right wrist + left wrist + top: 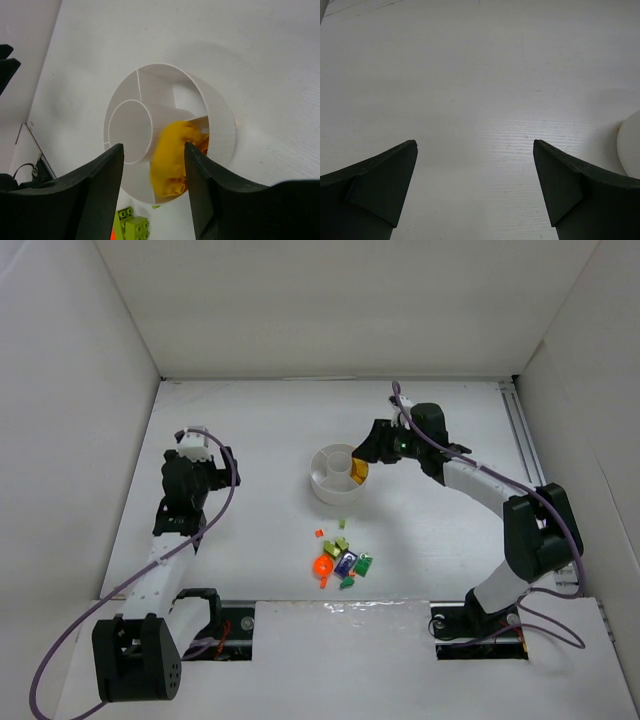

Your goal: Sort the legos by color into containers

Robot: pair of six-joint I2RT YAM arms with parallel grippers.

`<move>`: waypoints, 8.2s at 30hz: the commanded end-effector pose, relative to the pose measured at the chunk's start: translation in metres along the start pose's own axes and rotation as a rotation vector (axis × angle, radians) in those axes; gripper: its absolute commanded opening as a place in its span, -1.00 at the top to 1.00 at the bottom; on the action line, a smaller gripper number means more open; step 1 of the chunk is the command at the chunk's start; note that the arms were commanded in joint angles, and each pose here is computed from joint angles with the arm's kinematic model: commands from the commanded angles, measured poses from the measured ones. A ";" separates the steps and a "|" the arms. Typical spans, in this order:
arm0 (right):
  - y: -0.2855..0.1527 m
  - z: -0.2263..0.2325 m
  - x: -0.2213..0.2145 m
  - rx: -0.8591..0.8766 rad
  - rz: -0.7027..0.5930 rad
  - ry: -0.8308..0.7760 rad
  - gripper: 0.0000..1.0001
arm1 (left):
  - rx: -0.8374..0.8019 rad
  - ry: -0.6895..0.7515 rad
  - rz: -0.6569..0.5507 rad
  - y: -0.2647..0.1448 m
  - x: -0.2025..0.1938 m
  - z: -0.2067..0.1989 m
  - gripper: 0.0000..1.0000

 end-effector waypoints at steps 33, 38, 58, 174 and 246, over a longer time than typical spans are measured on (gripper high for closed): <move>-0.168 0.010 0.067 -0.302 -0.116 -0.493 -0.57 | -0.910 1.033 -0.168 -0.076 -0.038 -0.057 -0.90; -0.178 0.007 0.064 -0.325 -0.105 -0.494 -0.51 | -0.974 1.224 -0.345 -0.085 -0.061 -0.064 -0.59; -0.185 -0.015 0.047 -0.326 -0.070 -0.457 -0.51 | -1.290 0.853 -0.032 -0.062 -0.018 -0.112 -0.41; -0.175 -0.076 0.020 -0.142 -0.034 -0.299 -0.34 | -1.061 0.039 0.634 -0.086 -0.094 -0.199 0.29; -0.151 -0.049 0.032 -0.118 -0.089 -0.312 -0.32 | -0.360 0.374 0.038 0.014 0.067 -0.158 1.00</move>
Point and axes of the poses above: each gripper's point midway between its finger pads, its own y axis out along the fingers, its own z axis along the line the jaws close on, x = y × z, the point moved 7 cm from there along -y, back along the fingers, and after that the axes turned 6 degrees about y, right-handed, at the moved point
